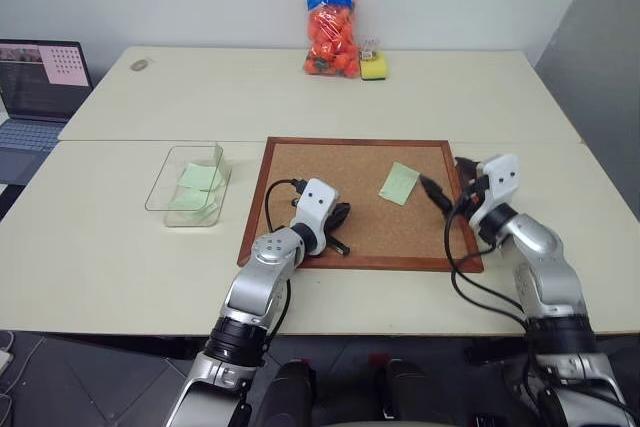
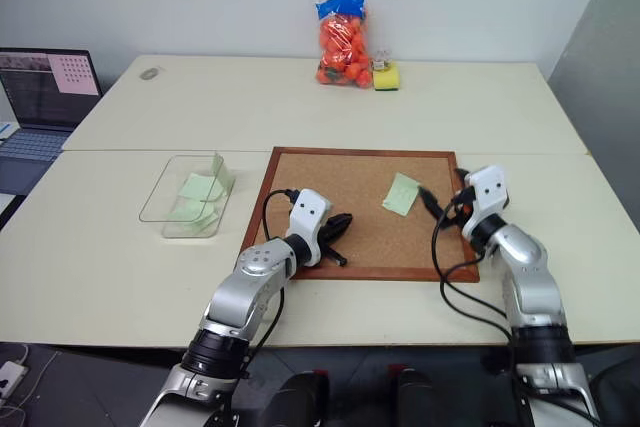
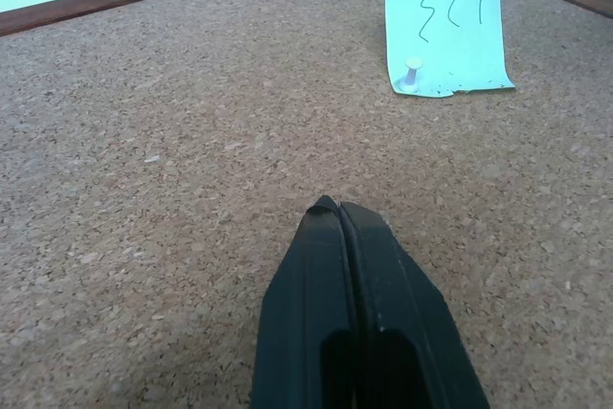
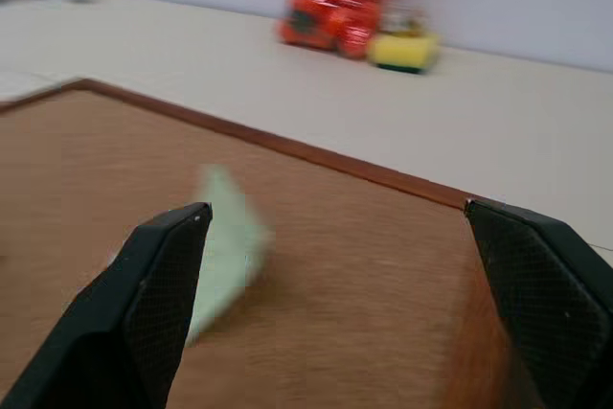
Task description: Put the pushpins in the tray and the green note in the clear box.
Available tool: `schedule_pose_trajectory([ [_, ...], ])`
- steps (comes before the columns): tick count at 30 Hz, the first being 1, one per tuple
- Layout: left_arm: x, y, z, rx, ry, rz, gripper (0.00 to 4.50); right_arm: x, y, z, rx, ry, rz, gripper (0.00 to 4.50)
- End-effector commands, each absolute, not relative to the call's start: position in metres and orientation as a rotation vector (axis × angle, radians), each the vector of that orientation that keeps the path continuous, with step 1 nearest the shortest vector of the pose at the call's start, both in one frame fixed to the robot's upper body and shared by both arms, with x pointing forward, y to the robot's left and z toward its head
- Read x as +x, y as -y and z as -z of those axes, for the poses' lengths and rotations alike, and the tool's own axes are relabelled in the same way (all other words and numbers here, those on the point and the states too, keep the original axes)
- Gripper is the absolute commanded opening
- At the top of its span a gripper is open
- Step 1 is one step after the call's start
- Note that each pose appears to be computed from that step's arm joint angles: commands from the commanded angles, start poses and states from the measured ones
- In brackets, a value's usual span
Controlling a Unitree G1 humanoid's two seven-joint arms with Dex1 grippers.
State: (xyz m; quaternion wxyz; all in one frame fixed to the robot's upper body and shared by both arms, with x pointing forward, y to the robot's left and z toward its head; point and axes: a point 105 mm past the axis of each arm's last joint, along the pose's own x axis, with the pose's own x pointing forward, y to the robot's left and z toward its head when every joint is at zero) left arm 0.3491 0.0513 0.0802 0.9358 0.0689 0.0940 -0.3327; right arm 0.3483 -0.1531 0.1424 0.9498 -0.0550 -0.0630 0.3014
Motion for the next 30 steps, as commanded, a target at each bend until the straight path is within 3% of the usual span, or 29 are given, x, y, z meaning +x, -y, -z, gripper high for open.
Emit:
schedule_pose_trajectory([
  [1,0.342,-0.045,-0.066,0.139,-0.248,0.708,0.00,0.330,0.127,-0.164,-0.119,0.195,-0.770,4.48],
  [11,0.343,-0.045,-0.067,0.145,-0.247,0.712,0.00,0.349,0.083,-0.130,-0.167,0.083,-0.837,4.48],
  [20,0.342,-0.048,-0.067,0.140,-0.247,0.696,0.00,0.382,0.096,-0.108,-0.183,-0.008,-0.704,4.48],
  [30,0.341,-0.049,-0.066,0.140,-0.248,0.690,0.00,0.392,0.094,-0.104,-0.132,-0.030,-0.671,2.32],
])
